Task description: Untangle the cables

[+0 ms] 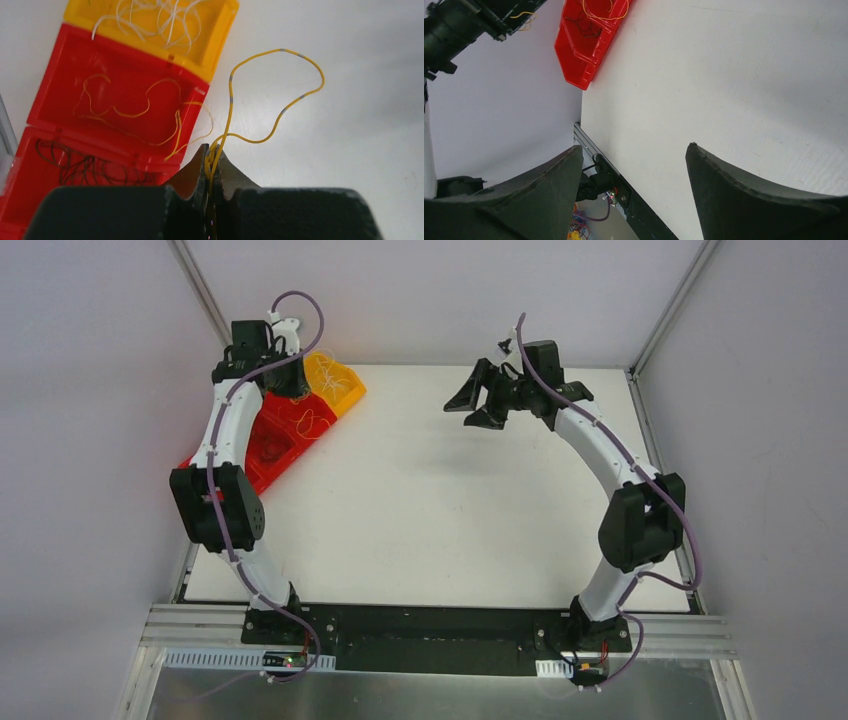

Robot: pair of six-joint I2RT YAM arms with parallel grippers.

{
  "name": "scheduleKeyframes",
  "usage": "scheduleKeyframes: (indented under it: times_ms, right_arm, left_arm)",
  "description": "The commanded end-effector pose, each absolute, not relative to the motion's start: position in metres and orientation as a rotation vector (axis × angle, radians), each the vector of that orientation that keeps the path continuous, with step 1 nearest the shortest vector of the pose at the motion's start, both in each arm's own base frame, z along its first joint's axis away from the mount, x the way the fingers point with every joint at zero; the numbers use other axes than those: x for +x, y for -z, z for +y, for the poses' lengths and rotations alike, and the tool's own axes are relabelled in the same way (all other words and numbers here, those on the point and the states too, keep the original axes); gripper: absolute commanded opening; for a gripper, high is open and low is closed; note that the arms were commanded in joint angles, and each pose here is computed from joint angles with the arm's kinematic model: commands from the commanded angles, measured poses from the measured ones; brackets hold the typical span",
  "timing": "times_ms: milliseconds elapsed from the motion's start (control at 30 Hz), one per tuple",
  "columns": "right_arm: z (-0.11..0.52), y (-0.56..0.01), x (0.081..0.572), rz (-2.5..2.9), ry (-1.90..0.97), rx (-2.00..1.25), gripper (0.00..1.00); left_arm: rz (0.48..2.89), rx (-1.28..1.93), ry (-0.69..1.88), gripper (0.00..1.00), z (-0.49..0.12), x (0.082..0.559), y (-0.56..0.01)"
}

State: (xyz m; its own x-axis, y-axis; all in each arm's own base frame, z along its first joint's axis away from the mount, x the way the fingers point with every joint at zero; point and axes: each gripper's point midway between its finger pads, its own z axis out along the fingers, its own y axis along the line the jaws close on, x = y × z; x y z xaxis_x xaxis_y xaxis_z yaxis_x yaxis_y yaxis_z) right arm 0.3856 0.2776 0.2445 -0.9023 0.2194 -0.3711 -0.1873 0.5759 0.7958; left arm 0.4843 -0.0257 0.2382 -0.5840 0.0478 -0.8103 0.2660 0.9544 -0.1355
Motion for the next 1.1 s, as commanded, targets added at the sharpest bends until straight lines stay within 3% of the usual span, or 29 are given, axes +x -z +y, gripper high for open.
scheduleKeyframes:
  times_ms: [0, 167, 400, 567, 667, 867, 1067]
  right_arm:
    - [0.26, -0.269, 0.37, 2.313, -1.223, -0.08, 0.78]
    - [0.258, -0.262, 0.369, 2.33, -1.23, -0.069, 0.78]
    - [0.259, -0.258, 0.373, 2.343, -1.235, -0.062, 0.78]
    - [0.258, -0.259, 0.371, 2.347, -1.229, -0.073, 0.78]
    - [0.255, -0.258, 0.369, 2.345, -1.219, -0.075, 0.78]
    - [0.253, -0.255, 0.365, 2.355, -1.224, -0.082, 0.78]
    - [0.252, -0.257, 0.366, 2.354, -1.227, -0.081, 0.78]
  left_arm:
    - [2.408, 0.341, 0.217, 0.0, 0.0, 0.452, -0.2]
    - [2.463, 0.325, 0.225, 0.0, 0.008, 0.467, -0.174]
    - [2.456, 0.32, 0.12, 0.01, 0.046, 0.525, -0.151]
    - [2.474, 0.337, 0.035, 0.46, 0.071, 0.539, -0.14]
    - [2.426, 0.311, 0.129, 0.62, 0.067, 0.535, -0.161]
    - [2.356, 0.345, 0.314, 0.68, 0.04, 0.508, -0.193]
    - [2.372, 0.419, 0.44, 0.74, 0.024, 0.487, -0.179]
